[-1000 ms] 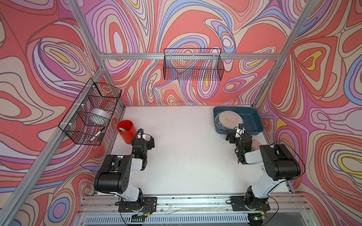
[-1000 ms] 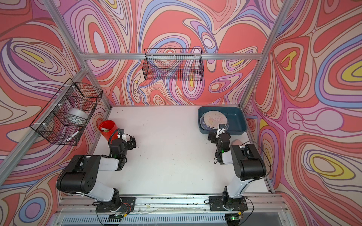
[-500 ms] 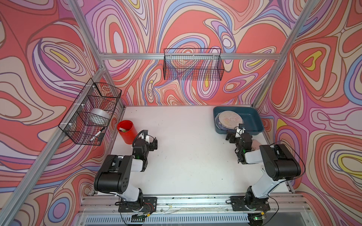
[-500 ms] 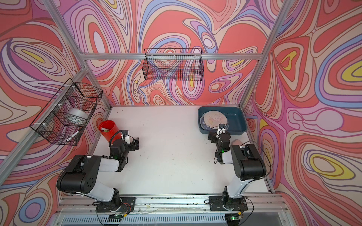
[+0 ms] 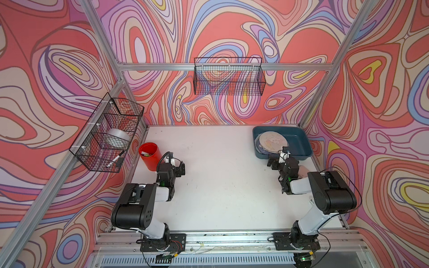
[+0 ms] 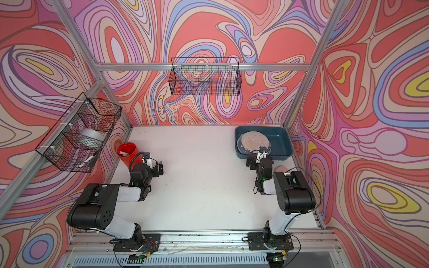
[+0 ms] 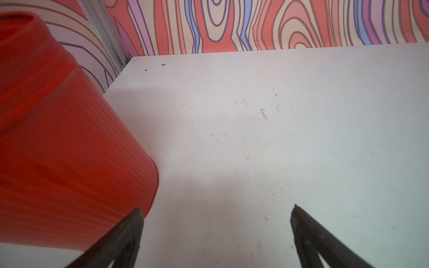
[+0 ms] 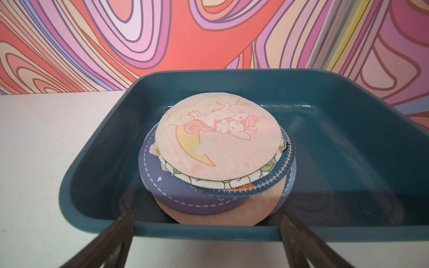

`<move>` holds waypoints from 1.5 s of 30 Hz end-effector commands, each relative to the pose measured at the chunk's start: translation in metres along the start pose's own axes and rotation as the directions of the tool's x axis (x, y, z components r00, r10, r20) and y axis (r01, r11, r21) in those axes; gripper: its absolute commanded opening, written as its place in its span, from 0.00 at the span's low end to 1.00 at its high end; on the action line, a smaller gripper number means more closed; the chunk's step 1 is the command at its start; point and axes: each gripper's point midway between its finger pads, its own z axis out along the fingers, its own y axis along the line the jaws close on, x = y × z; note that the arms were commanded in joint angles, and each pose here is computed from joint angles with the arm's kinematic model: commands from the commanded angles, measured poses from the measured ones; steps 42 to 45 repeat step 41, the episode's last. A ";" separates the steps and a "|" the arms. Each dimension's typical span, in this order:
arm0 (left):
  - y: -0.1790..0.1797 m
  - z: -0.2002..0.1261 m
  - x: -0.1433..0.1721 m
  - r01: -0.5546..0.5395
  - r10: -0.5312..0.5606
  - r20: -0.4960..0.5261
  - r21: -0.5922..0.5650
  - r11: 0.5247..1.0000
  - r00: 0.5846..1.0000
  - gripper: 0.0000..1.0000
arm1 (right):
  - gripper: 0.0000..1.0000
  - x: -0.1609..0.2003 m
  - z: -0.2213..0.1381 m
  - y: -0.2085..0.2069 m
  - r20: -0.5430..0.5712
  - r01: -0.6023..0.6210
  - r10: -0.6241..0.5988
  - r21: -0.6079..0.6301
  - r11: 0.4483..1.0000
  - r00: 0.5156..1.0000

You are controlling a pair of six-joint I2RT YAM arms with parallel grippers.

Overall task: Put the coasters into the storage box
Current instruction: Reset both arms

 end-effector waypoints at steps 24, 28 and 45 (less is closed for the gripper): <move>0.021 -0.001 -0.008 0.055 -0.052 0.030 -0.102 0.993 0.998 1.00 | 0.98 0.003 0.003 -0.009 -0.015 -0.014 0.015 0.035 0.999 1.000; 0.021 -0.001 -0.009 0.055 -0.052 0.034 -0.100 0.993 0.998 1.00 | 0.98 0.003 0.003 -0.009 -0.015 -0.015 0.016 0.034 0.999 1.000; 0.011 0.001 -0.009 0.031 -0.030 0.025 -0.046 0.998 0.999 1.00 | 0.99 0.004 0.003 -0.009 -0.017 -0.015 0.016 0.035 0.999 1.000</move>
